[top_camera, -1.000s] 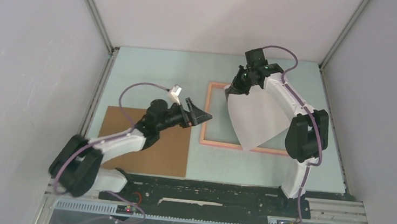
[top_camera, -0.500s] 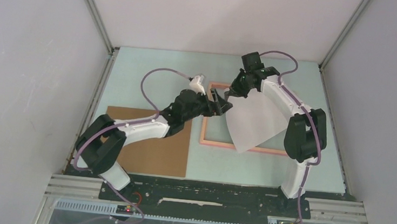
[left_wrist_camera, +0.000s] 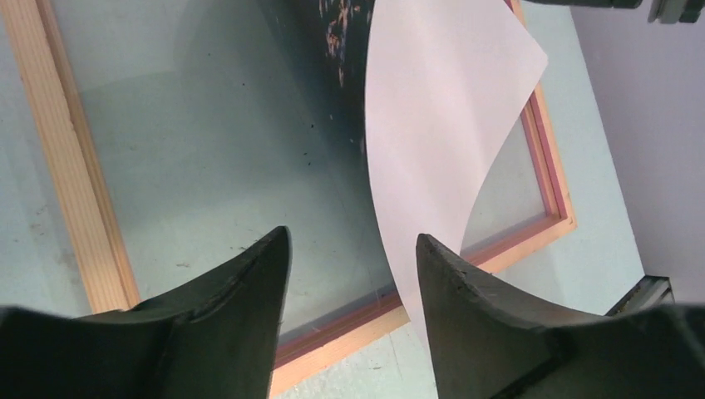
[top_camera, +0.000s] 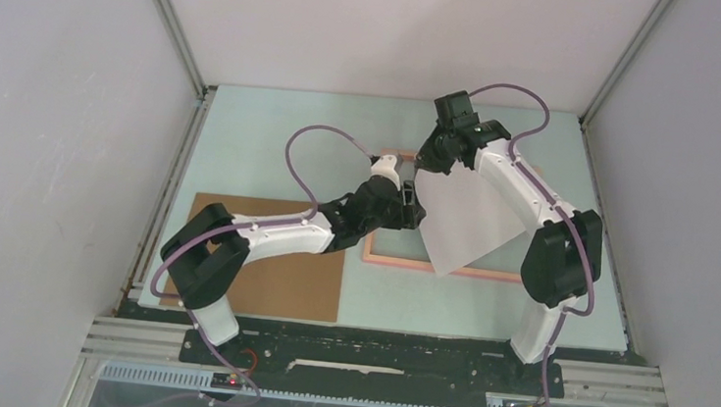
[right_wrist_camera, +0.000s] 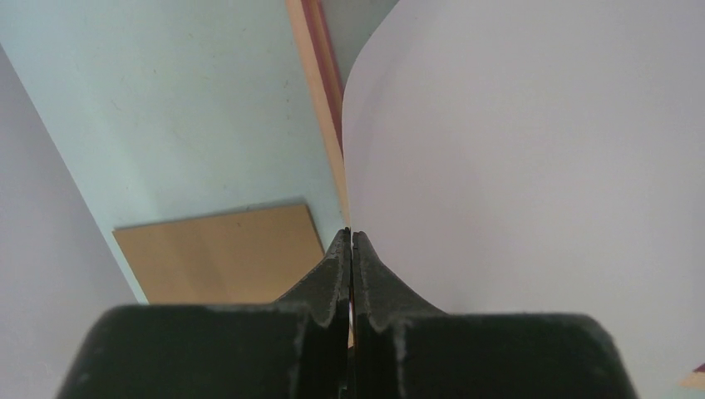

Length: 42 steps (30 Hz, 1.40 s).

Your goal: Put the photo into the frame

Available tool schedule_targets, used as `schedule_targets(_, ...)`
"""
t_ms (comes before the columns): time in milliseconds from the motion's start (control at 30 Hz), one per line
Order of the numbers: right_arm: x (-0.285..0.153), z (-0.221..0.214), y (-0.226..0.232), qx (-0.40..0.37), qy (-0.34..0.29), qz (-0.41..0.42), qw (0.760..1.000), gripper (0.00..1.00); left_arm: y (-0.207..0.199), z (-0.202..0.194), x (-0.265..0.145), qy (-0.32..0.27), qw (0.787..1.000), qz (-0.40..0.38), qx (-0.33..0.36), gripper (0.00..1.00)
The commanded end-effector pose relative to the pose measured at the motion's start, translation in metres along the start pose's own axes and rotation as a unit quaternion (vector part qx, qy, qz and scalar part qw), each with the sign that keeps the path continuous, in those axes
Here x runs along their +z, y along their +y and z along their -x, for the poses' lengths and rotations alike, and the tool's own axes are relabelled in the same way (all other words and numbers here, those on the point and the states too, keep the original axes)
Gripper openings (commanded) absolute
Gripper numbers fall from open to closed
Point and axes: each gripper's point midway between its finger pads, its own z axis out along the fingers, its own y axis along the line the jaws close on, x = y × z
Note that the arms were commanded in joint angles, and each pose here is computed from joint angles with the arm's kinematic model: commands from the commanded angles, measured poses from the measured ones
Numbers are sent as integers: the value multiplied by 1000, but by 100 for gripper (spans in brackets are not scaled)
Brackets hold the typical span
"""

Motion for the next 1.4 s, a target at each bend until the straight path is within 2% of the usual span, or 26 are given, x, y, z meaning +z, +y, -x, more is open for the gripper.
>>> schedule_targets(0,-18,13,3,26,-40,10,999,3,-14,27,4,-31,999,1,-8,56)
schedule_targets(167,-22,14,0,17,-50,17,998,6,-33,17,14,0,999,-47,-6,41)
schedule_targets(267,-23,12,0,9,-42,26,999,10,-35,14,17,10,998,-63,1,22)
schedule_targets(300,-24,11,-1,7,-38,32,999,16,-34,13,17,15,998,-66,2,14)
schedule_targets(367,-31,15,-3,-4,-41,41,998,36,-27,8,15,29,998,-64,1,2)
schedule_targets(400,-37,18,-7,-15,-46,37,998,47,-22,9,14,32,997,-63,2,0)
schedule_targets(467,-55,31,-19,-42,-68,27,996,63,-11,4,6,53,996,-72,3,0)
schedule_targets(500,-66,37,-23,-62,-74,34,995,67,-5,4,2,66,995,-77,1,0)
schedule_targets(633,-131,74,-55,-127,-147,33,980,72,23,3,-17,144,986,-87,-23,0)
schedule_targets(800,-183,81,-90,-120,-196,73,970,75,57,2,-23,272,960,-65,-29,0)
schedule_targets(900,-184,75,-105,-112,-200,76,970,75,66,6,-14,301,952,-61,-16,0)
schedule_targets(1000,-176,69,-113,-109,-190,73,973,74,70,19,-2,294,954,-50,-9,0)
schedule_targets(1100,-168,62,-115,-107,-177,79,975,73,70,31,9,291,955,-51,20,0)
schedule_targets(1233,-161,58,-117,-101,-166,85,977,72,77,35,12,316,943,-57,82,0)
schedule_targets(1367,-156,56,-120,-94,-160,86,979,72,81,42,11,323,939,-73,95,0)
